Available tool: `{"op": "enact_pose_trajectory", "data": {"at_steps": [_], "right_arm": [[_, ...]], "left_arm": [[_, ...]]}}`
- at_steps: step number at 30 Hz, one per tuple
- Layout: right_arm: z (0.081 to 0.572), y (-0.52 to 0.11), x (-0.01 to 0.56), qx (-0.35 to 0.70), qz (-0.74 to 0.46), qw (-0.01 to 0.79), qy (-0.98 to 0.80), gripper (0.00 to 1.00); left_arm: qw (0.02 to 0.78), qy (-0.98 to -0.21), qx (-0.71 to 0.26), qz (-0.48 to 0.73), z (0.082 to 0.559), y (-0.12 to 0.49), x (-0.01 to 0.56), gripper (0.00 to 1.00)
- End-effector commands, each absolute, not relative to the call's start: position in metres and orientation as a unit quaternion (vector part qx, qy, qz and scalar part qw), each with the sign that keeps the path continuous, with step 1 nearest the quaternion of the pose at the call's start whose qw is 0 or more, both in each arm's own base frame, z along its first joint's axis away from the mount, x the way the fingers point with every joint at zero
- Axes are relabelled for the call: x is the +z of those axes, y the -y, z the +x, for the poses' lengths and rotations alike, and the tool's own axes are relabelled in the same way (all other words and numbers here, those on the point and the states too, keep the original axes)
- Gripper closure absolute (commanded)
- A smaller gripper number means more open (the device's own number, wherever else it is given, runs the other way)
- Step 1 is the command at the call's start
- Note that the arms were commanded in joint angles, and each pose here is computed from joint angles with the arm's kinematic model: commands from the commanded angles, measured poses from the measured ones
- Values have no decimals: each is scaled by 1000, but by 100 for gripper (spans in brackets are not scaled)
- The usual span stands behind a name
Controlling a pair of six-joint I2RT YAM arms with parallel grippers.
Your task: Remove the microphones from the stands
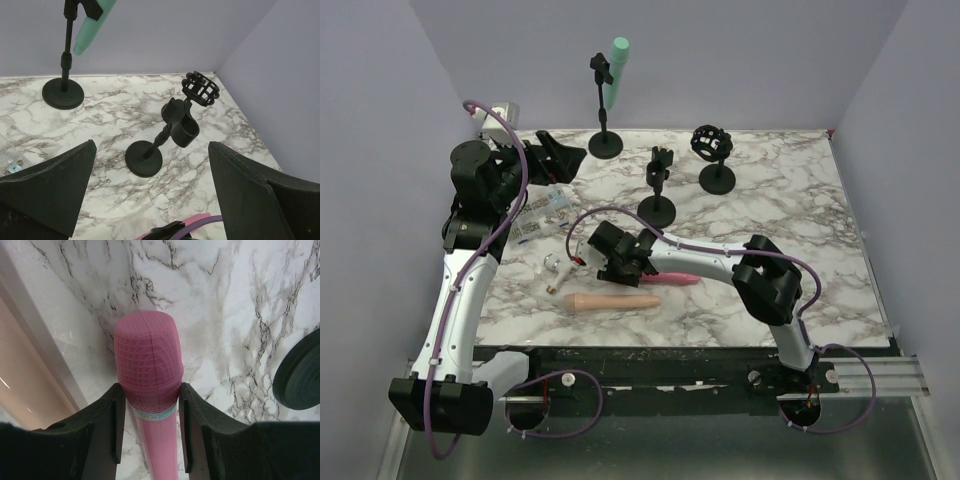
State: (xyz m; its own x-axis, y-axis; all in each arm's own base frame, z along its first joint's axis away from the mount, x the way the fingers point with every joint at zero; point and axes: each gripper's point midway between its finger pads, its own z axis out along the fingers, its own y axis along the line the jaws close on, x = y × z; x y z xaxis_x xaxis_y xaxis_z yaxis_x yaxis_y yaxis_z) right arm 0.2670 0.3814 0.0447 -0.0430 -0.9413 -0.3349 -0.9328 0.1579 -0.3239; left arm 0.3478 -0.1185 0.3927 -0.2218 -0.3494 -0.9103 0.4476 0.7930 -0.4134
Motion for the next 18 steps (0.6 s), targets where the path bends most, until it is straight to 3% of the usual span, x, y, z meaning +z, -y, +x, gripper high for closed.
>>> {"op": "enact_pose_trajectory", "data": {"at_steps": [1, 8, 18], "right_arm": [[262, -397, 44, 3, -662, 250, -706, 88], [255, -403, 46, 14, -668, 249, -701, 80], [257, -398, 37, -8, -665, 249, -704, 55]], "left_arm": [[622, -709, -331, 44, 348, 123, 393, 1], [623, -708, -331, 45, 347, 123, 394, 2], [622, -710, -328, 45, 347, 122, 394, 2]]}}
